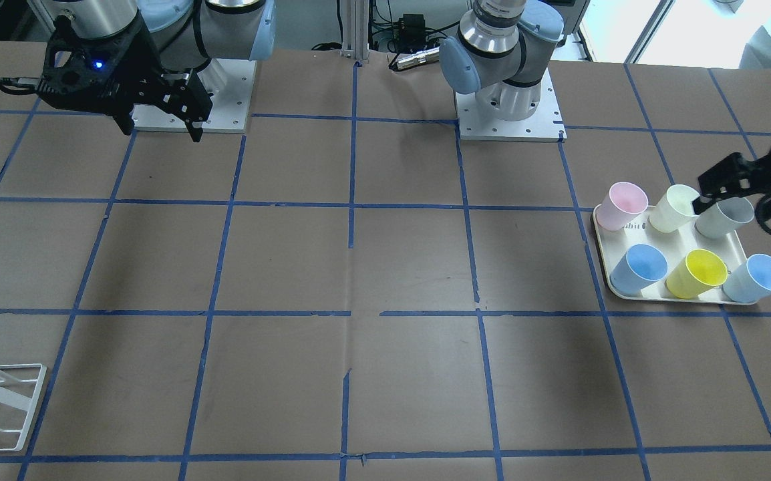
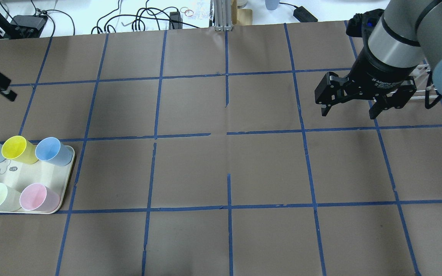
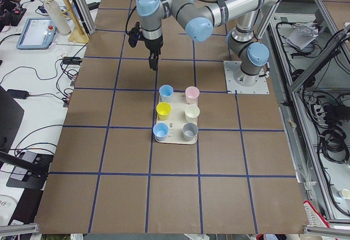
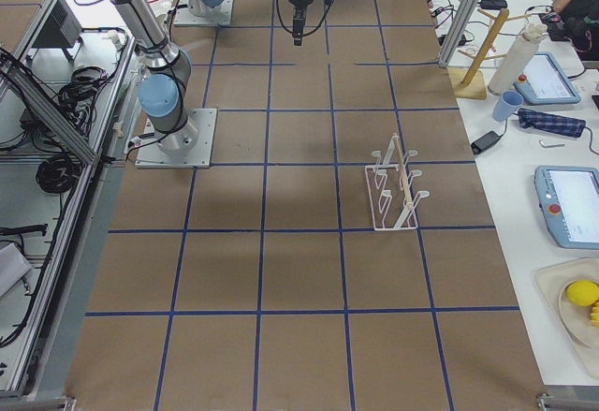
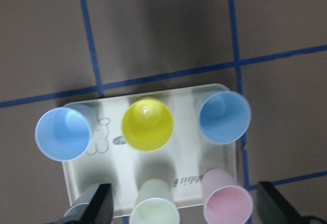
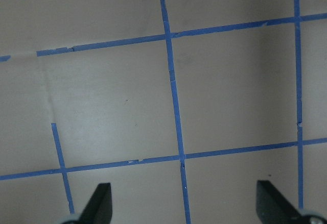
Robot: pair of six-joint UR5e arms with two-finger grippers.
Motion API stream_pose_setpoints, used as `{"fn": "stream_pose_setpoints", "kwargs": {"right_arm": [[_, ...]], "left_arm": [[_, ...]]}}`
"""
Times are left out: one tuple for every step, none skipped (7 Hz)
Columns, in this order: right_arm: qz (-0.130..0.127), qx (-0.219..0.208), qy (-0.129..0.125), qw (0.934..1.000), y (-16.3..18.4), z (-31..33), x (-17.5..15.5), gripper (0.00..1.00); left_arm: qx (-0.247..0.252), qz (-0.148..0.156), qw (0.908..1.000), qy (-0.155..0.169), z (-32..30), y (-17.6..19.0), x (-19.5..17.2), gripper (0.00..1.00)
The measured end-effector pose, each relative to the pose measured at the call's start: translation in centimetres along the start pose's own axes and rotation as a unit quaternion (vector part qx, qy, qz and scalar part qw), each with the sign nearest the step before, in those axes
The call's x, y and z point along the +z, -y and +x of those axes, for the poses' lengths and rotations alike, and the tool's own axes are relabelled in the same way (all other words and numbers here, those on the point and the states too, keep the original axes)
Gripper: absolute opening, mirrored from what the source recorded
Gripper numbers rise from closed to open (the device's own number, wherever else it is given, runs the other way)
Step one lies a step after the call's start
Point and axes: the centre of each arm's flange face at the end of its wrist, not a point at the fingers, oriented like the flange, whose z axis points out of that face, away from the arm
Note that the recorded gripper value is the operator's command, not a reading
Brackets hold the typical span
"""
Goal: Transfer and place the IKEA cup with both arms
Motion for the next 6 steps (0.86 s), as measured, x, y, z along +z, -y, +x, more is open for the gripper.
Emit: {"fn": "stream_pose_setpoints", "kwargs": {"right_arm": [[0.003, -0.001, 0.002, 1.0000, -0.4, -0.1, -0.3, 1.00], [0.005, -0.002, 0.003, 1.0000, -0.6, -0.1, -0.5, 1.00], [0.005, -0.002, 0.003, 1.0000, -0.6, -0.1, -0.5, 1.00], [0.005, -0.001, 0.003, 1.0000, -0.6, -0.1, -0.5, 1.00], [0.005, 0.000, 0.002, 1.0000, -0.6, 0.0, -0.5, 1.00], [0.005, 0.000, 0.002, 1.0000, -0.6, 0.1, -0.5, 1.00]], "left_arm": [[-0.030, 0.001, 0.9995, 0.004, 7.5, 0.5, -0.5, 1.00], [-0.046, 0.007, 0.9989, 0.008, 13.8, -0.1, -1.1, 1.00], [-0.046, 0.014, 0.9988, 0.010, 18.7, -1.4, -1.9, 1.00], [-0.039, 0.020, 0.9990, 0.012, 21.8, -3.3, -2.5, 1.00], [-0.035, 0.024, 0.9990, 0.013, 23.1, -4.8, -3.0, 1.00], [-0.042, 0.029, 0.9986, 0.013, 22.8, -5.2, -3.6, 1.00]]}}
